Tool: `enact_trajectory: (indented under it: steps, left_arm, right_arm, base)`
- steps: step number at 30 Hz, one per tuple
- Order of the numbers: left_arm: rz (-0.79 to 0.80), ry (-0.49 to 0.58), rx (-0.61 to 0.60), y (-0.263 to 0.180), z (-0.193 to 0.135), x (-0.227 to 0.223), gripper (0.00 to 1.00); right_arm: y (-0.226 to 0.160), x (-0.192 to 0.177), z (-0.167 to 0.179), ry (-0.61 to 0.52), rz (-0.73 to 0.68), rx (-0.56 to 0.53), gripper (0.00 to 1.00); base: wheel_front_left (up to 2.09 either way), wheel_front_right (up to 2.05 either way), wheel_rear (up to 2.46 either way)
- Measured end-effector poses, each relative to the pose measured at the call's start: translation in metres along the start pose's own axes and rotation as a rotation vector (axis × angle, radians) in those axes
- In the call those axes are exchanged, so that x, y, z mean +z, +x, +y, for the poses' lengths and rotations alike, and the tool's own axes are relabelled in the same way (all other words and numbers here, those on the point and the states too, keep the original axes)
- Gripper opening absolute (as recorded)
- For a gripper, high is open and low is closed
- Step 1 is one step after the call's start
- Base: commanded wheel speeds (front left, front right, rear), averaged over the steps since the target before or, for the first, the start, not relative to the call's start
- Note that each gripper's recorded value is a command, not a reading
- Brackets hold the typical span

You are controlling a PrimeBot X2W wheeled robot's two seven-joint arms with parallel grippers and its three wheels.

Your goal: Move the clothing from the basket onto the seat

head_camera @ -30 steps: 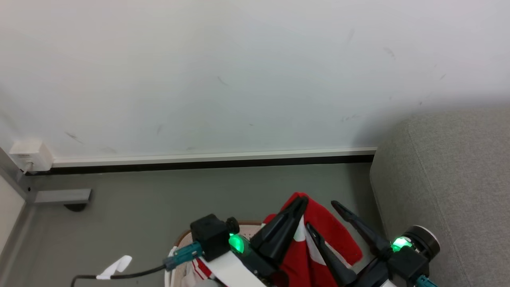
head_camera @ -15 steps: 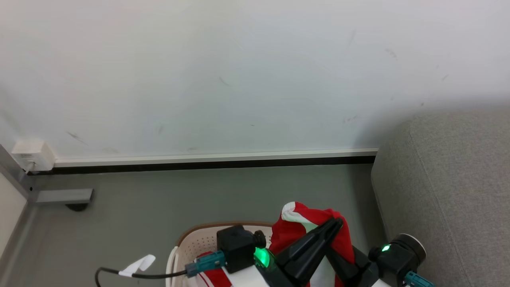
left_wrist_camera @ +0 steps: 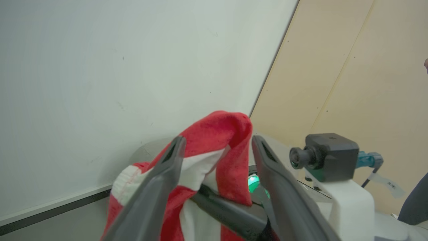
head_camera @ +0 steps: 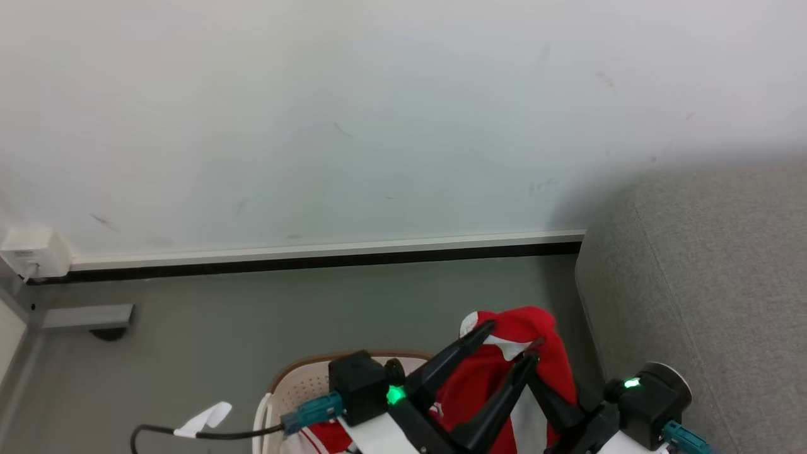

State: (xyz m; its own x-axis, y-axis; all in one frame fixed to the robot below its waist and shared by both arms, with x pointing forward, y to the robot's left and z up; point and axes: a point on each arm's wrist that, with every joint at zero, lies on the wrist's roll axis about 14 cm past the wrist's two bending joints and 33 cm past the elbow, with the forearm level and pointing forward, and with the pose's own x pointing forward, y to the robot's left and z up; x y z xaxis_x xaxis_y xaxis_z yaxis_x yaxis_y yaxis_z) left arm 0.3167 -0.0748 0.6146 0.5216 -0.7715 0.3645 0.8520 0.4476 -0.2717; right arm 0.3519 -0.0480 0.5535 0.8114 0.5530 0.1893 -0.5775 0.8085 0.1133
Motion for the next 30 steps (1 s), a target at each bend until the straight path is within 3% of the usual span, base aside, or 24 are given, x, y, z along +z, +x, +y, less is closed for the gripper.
enact_trajectory:
  steps: [13,21,30]
  left_arm:
    - [0.07,-0.003,-0.056,0.012,-0.008,-0.029,1.0]
    - [0.117,-0.006,-0.142,0.022,-0.028,-0.05,1.0]
    - [0.149,-0.069,-0.24,0.032,-0.059,-0.067,1.0]
  right_arm:
    - [-0.049,0.017,-0.063,-0.053,-0.034,-0.237,0.0]
    - [-0.103,0.033,-0.106,-0.105,-0.053,-0.433,0.0]
    - [-0.153,0.048,-0.13,-0.145,-0.071,-0.589,0.0]
  base:
    - [0.0,0.0,0.0]
    - [0.0,0.0,0.0]
    - [0.0,0.0,0.0]
